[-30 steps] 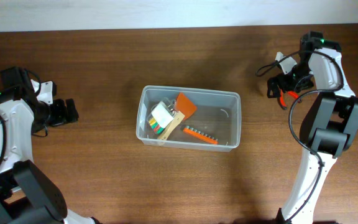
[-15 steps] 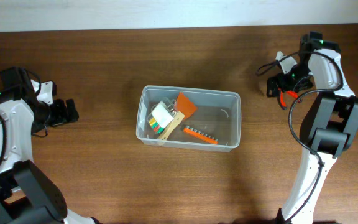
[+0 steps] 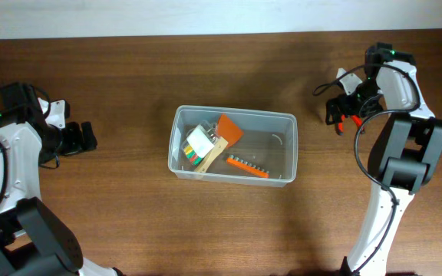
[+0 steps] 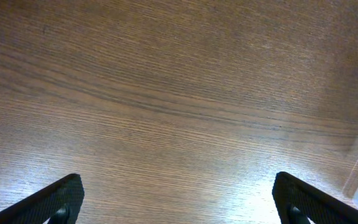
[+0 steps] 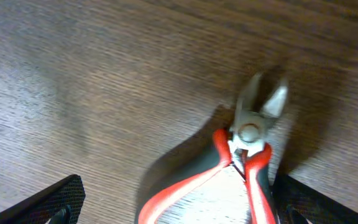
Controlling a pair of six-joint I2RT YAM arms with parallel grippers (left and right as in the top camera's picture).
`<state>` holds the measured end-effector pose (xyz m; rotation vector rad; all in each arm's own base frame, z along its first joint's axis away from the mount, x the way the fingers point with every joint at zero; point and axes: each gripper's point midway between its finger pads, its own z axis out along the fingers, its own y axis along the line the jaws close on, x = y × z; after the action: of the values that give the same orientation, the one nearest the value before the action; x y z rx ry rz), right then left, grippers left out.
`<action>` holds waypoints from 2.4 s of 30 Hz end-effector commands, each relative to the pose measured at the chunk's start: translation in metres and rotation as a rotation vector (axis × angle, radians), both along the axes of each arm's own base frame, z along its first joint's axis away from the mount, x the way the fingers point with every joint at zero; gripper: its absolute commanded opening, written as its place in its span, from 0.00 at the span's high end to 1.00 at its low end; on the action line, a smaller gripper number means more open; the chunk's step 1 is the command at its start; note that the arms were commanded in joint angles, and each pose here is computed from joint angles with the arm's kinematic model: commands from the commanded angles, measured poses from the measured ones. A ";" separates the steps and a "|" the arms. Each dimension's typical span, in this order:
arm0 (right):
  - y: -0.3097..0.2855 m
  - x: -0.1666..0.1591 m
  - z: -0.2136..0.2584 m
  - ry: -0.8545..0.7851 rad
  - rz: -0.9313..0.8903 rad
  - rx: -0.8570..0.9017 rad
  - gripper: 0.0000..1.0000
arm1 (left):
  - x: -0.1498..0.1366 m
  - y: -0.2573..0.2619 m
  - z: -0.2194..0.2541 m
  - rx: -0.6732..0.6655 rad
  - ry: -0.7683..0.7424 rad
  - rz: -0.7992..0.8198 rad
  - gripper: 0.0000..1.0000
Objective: Pack container
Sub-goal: 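Close the right gripper on the pliers' joint and lift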
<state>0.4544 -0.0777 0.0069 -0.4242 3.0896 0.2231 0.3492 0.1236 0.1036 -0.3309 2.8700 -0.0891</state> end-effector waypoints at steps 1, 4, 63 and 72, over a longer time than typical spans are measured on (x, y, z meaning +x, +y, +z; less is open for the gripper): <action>0.012 -0.007 -0.013 0.041 0.009 0.023 0.01 | -0.001 -0.002 0.005 -0.009 -0.016 0.004 0.01; 0.010 -0.005 -0.012 0.035 0.007 0.013 0.02 | -0.001 -0.002 0.005 -0.009 -0.016 0.005 0.01; 0.023 -0.030 -0.026 0.143 -0.238 -0.036 0.18 | -0.002 -0.001 0.004 -0.002 -0.008 0.007 0.01; 0.018 -0.021 -0.028 0.116 -0.341 -0.057 0.59 | -0.002 -0.001 0.004 -0.005 -0.007 0.006 0.01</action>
<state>0.4411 -0.0627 0.0000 0.0528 3.1757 0.1360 0.3483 0.1234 0.1034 -0.3319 2.8739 -0.0891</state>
